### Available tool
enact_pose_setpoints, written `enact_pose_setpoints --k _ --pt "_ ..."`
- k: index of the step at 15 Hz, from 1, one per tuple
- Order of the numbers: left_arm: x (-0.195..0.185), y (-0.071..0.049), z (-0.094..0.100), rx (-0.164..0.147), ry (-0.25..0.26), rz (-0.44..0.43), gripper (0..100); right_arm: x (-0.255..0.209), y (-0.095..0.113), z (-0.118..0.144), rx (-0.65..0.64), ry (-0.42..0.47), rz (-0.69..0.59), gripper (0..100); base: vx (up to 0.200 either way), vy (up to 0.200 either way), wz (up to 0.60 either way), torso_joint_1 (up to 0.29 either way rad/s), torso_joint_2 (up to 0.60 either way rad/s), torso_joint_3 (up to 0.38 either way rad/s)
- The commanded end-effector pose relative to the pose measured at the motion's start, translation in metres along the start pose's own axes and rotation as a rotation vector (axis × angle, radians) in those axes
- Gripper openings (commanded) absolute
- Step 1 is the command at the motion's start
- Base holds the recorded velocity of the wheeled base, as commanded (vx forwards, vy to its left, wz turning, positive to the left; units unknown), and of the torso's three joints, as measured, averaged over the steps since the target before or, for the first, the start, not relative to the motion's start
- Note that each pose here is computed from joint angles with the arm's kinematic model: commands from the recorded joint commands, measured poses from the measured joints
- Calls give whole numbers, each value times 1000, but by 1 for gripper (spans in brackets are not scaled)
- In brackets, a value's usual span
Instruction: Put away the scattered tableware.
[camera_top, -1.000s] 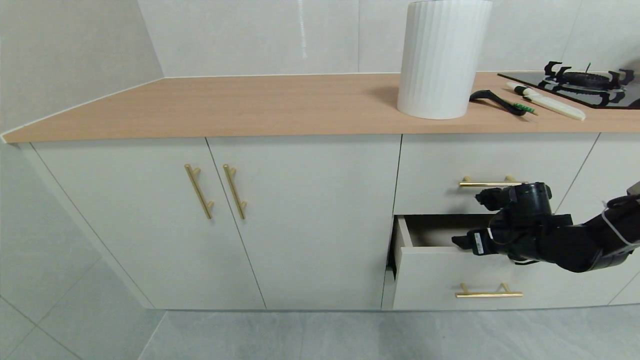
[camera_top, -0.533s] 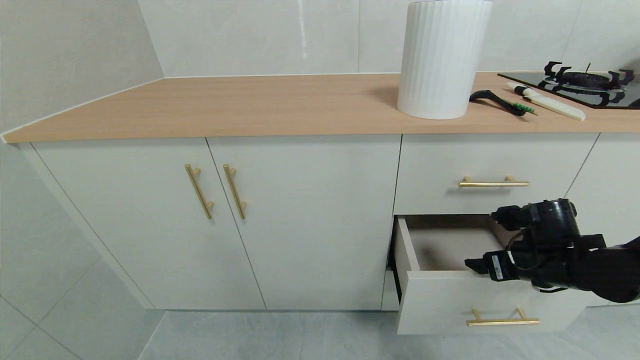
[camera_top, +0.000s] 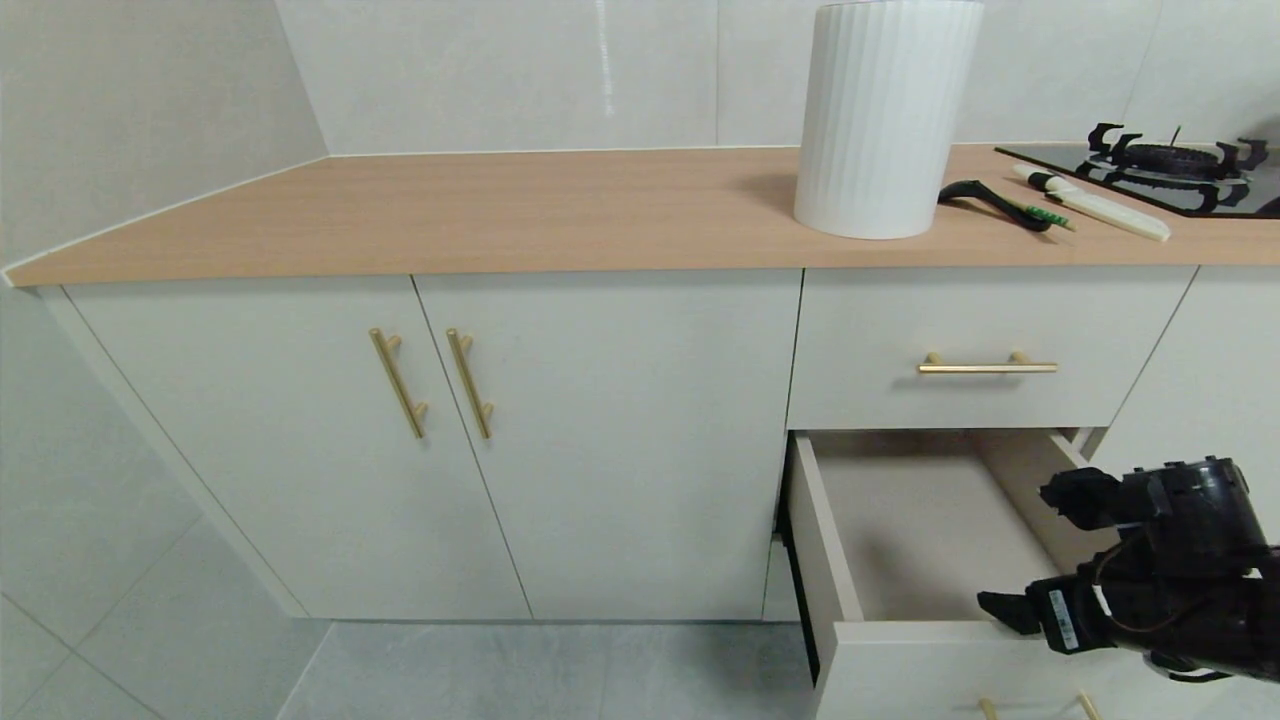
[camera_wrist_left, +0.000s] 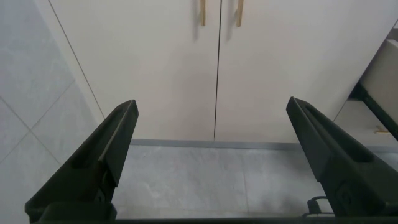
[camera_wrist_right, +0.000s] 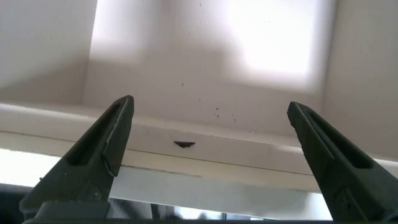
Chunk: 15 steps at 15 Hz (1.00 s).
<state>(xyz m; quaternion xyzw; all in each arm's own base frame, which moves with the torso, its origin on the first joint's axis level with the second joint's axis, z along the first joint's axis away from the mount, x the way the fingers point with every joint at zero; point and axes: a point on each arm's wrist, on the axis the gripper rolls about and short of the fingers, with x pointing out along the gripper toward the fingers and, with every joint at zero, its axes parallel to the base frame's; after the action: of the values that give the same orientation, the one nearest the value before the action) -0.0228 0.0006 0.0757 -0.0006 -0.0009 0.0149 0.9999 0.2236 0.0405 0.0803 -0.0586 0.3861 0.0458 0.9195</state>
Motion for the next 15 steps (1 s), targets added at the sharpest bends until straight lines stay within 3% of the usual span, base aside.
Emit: enact_pose_setpoints --k 1,6,11,12,15 --pt "0 0 0 0 -1 1 100 -22 -1 -11 0 -30 -1 100 0 0 0 0 0 0" --pt "0 0 0 0 2 1 100 -43 -4 -34 -7 42 -3 100 0 0 0 0 0 0" --pt "0 0 0 0 2 1 100 -56 -4 -33 -16 127 15 100 0 0 0 0 0 0" --pt "0 0 0 0 0 1 100 -57 -4 -24 -12 112 30 100 0 0 0 0 0 0" --pt "0 0 0 0 2 1 100 -58 -12 31 47 -47 63 100 0 0 0 0 0 0"
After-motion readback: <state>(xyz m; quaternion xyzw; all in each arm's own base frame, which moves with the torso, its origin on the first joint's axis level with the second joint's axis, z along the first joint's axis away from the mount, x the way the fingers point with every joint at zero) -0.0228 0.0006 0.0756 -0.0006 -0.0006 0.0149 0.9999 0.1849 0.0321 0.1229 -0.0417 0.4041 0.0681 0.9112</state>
